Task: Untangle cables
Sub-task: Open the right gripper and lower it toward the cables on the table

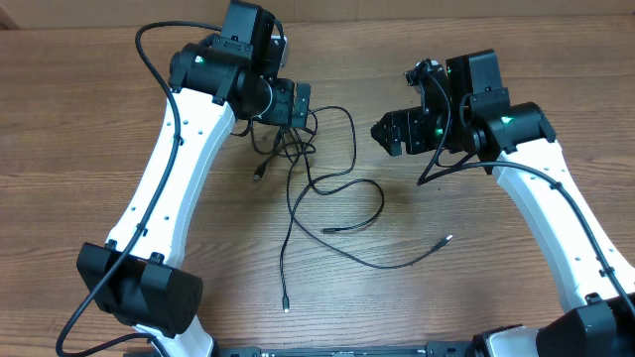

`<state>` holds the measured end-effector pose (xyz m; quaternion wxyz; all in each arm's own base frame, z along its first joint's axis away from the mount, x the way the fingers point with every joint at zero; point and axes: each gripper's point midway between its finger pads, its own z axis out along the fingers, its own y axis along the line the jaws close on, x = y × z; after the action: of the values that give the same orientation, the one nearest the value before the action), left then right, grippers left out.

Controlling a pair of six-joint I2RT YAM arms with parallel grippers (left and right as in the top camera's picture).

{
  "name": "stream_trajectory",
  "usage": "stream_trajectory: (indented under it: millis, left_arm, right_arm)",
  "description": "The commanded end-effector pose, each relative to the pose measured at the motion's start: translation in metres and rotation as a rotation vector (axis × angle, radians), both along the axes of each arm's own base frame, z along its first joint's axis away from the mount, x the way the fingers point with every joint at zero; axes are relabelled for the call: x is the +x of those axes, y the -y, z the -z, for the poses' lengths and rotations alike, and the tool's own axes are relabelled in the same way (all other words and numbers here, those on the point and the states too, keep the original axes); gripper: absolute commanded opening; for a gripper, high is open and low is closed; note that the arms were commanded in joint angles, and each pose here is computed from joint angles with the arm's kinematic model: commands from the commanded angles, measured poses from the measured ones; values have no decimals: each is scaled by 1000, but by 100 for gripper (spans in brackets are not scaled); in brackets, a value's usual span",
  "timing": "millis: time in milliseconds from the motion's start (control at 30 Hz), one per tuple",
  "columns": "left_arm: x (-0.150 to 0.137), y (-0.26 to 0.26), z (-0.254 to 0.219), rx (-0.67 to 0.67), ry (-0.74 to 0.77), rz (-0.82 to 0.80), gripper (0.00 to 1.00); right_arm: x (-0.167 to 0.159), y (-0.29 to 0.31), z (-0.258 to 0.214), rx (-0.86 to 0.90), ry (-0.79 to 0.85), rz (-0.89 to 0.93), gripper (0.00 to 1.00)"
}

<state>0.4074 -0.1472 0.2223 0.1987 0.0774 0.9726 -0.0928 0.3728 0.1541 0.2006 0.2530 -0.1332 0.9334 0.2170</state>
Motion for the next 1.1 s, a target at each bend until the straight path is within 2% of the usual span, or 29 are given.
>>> stream_trajectory:
  millis: [0, 533, 800, 1067]
  left_arm:
    - [0, -5, -2, 17, 13, -1, 100]
    - [0, -5, -2, 17, 13, -1, 100]
    - [0, -5, -2, 17, 13, -1, 99]
    - [0, -5, -2, 17, 13, -1, 100]
  right_arm:
    - [5, 1, -6, -5, 22, 3, 90]
    - [4, 1, -4, -5, 20, 3, 91]
    - [2, 1, 23, -6, 2, 1, 91]
    - [0, -18, 48, 101, 35, -67, 91]
